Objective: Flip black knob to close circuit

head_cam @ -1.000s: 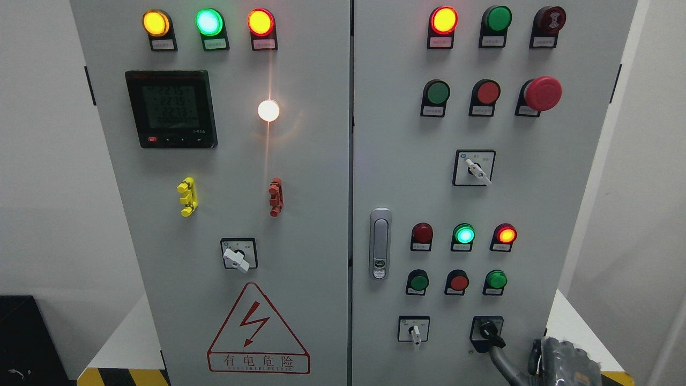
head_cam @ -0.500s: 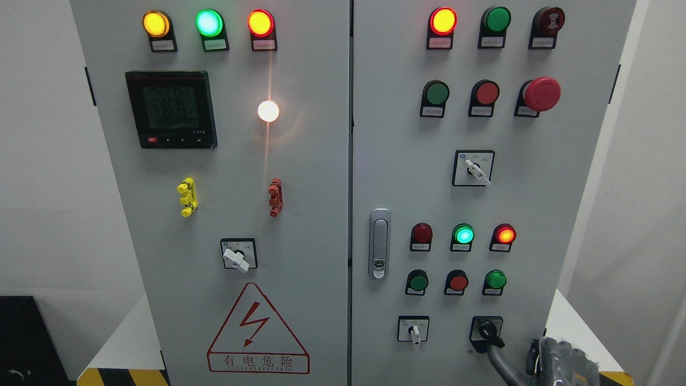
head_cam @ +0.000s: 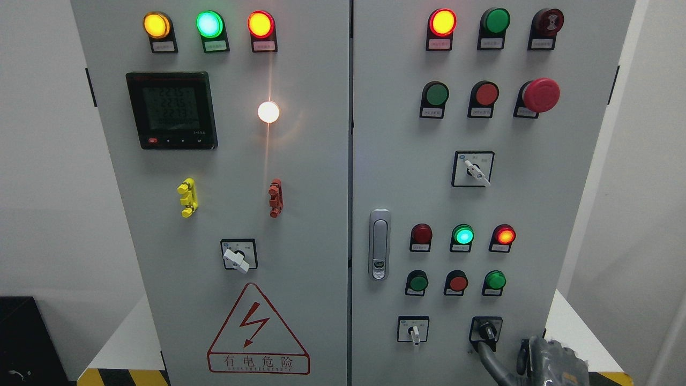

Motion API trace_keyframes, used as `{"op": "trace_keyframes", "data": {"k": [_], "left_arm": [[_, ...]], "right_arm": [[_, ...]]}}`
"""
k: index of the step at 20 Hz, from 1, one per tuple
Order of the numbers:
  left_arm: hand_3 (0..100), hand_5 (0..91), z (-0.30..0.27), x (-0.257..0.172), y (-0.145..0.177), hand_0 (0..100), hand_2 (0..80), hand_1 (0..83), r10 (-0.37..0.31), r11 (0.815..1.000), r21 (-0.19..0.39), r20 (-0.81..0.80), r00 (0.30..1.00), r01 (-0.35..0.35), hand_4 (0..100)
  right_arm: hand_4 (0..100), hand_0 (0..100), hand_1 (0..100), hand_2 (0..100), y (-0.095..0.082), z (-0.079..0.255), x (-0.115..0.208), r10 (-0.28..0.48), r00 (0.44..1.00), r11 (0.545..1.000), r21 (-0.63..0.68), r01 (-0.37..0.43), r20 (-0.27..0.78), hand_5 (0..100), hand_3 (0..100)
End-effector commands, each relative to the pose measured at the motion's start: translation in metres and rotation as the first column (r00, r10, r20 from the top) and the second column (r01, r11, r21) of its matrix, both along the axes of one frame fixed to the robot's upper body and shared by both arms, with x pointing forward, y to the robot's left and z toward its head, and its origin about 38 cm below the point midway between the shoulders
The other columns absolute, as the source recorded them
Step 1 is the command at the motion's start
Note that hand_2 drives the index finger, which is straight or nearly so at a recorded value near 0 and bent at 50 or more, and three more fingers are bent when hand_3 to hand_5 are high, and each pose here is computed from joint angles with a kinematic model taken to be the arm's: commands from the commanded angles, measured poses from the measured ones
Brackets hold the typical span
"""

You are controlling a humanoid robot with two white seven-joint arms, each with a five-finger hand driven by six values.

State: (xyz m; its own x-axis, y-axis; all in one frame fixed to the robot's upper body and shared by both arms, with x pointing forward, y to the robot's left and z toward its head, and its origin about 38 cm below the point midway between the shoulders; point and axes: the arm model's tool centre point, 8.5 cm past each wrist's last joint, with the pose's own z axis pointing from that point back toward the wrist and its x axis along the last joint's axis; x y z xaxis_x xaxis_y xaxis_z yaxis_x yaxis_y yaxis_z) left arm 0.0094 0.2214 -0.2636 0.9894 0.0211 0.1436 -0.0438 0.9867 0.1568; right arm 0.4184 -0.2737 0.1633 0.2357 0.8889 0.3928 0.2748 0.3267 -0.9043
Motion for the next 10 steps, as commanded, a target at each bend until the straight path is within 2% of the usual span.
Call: {"op": "trace_keyframes", "data": {"k": [1,4,10], "left_arm": [[0,0.0,0.0,0.0,0.0,12,0.0,55.6,-0.001,1.0,-0.001,0.001,1.0,0.001,0],[0,0.0,0.0,0.0,0.0,12,0.0,55.6,-0.001,1.0,-0.001,0.001,1.0,0.001,0],[0,0.0,0.0,0.0,0.0,12,0.0,55.6,0.001,1.0,-0.001,0.001,1.0,-0.001,0]], "right_arm": [[98,0,3,88,0.023,-0.001,0.002,0.062,0.998,0.998,-0.003,-0.062,-0.008,99,100],[98,0,3,88,0.025,0.001,-0.002,0.063,0.998,0.998,-0.007,-0.063,0.007,99,100],[98,0,3,88,0.031,-0.006,-0.029,0.074,0.997,0.997,0.019,-0.074,0.01,99,100]]}}
